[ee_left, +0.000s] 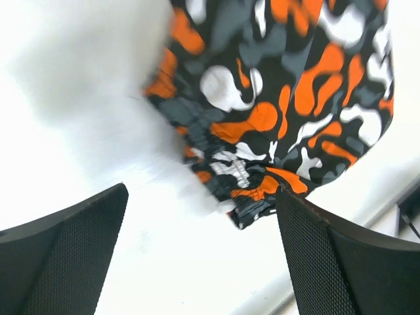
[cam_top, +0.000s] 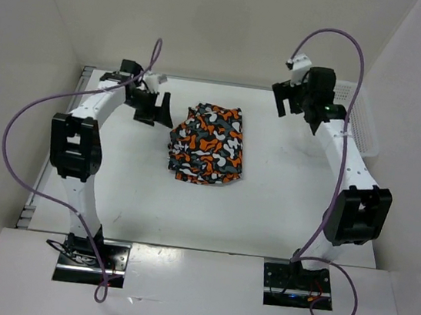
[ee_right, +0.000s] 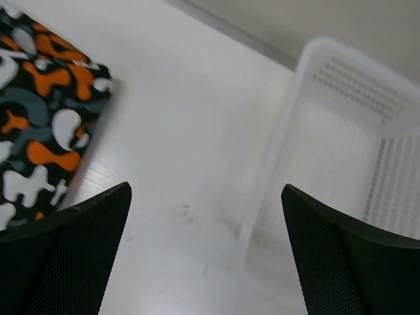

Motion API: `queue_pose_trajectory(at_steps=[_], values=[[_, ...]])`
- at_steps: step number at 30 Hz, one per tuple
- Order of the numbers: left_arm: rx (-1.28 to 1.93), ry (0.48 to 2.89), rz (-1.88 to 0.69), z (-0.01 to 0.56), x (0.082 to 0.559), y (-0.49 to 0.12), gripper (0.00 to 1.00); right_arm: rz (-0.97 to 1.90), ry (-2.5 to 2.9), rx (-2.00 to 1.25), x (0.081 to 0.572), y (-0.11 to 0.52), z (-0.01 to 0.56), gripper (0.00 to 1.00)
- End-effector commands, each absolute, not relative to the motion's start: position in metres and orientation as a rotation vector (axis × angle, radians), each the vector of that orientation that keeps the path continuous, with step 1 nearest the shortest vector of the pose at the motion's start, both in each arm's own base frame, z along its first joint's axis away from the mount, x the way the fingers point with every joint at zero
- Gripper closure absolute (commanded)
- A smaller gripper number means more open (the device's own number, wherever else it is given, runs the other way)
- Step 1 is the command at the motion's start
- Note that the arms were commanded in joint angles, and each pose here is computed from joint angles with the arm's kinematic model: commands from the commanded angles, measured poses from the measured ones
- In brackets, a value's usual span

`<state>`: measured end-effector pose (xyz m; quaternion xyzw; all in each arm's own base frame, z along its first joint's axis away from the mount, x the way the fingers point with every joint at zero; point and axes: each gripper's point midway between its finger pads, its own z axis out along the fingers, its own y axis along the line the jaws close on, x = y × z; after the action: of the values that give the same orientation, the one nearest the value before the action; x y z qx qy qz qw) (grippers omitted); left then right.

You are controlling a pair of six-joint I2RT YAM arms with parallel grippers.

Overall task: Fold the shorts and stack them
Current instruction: Fold the shorts

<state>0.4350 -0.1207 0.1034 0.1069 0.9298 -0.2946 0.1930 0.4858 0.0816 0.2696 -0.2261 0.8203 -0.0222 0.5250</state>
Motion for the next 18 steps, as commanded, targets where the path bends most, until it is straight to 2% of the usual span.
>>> queue_pose_trajectory(at_steps=[1, 4, 7, 9, 12, 18], values=[[0.335, 2.356, -0.621, 0.203, 0.459, -0.092, 0.00, -0.082, 2.064, -0.475, 0.458, 0.035, 0.275, 0.00], [0.261, 2.208, -0.358, 0.267, 0.463, -0.053, 0.00, -0.095, 2.215, -0.408, 0.435, -0.004, 0.253, 0.00], [0.089, 2.145, -0.090, 0.294, 0.452, 0.011, 0.00, -0.181, 2.332, -0.308, 0.404, -0.032, 0.234, 0.00], [-0.039, 2.222, 0.015, 0.275, 0.432, 0.055, 0.00, -0.243, 2.354, -0.209, 0.386, -0.042, 0.230, 0.00], [-0.158, 2.275, 0.059, 0.250, 0.388, 0.088, 0.00, -0.307, 2.364, -0.123, 0.349, -0.051, 0.233, 0.00], [-0.260, 2.320, 0.028, 0.215, 0.347, 0.106, 0.00, -0.384, 2.298, -0.045, 0.333, -0.062, 0.243, 0.00]])
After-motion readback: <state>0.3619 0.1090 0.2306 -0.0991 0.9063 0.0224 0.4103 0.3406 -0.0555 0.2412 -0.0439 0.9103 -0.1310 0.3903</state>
